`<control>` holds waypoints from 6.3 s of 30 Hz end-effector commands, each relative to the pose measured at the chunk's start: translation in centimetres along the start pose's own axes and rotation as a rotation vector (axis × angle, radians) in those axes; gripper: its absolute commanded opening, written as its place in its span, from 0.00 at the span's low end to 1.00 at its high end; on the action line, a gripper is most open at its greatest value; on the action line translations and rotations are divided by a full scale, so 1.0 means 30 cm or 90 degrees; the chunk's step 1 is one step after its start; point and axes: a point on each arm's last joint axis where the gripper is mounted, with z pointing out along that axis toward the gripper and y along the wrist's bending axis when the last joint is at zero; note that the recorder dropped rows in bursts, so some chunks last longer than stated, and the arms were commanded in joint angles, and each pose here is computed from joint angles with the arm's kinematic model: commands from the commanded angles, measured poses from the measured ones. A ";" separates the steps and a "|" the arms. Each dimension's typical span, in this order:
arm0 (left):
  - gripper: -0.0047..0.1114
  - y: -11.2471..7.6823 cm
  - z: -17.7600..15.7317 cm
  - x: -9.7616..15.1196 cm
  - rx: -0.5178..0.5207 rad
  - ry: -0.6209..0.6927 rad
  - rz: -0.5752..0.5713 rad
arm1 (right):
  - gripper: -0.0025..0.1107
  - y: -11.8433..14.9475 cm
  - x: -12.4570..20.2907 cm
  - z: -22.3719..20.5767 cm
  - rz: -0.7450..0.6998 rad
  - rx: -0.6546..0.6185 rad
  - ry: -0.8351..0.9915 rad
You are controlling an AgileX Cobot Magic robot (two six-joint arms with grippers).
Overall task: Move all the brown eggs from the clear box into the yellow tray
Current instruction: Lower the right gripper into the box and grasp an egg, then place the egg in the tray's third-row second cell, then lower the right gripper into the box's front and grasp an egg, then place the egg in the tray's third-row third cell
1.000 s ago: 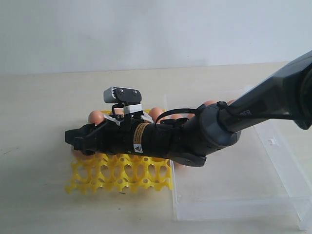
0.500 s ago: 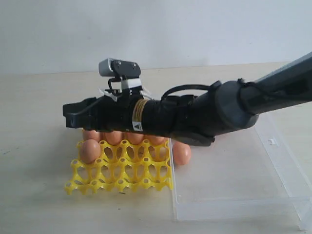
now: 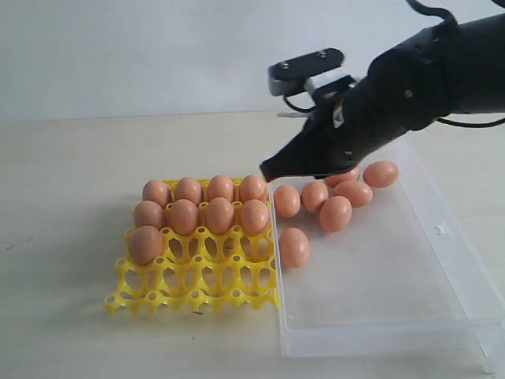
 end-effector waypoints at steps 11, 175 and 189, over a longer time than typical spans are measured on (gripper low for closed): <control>0.04 -0.001 -0.003 -0.009 0.004 -0.015 -0.006 | 0.54 -0.187 0.070 0.108 0.302 0.057 0.095; 0.04 -0.001 -0.003 -0.009 0.004 -0.015 -0.006 | 0.02 0.182 0.107 0.126 0.017 -0.248 -0.375; 0.04 -0.001 -0.003 -0.009 0.004 -0.015 -0.006 | 0.03 0.221 0.204 0.273 0.054 -0.328 -0.311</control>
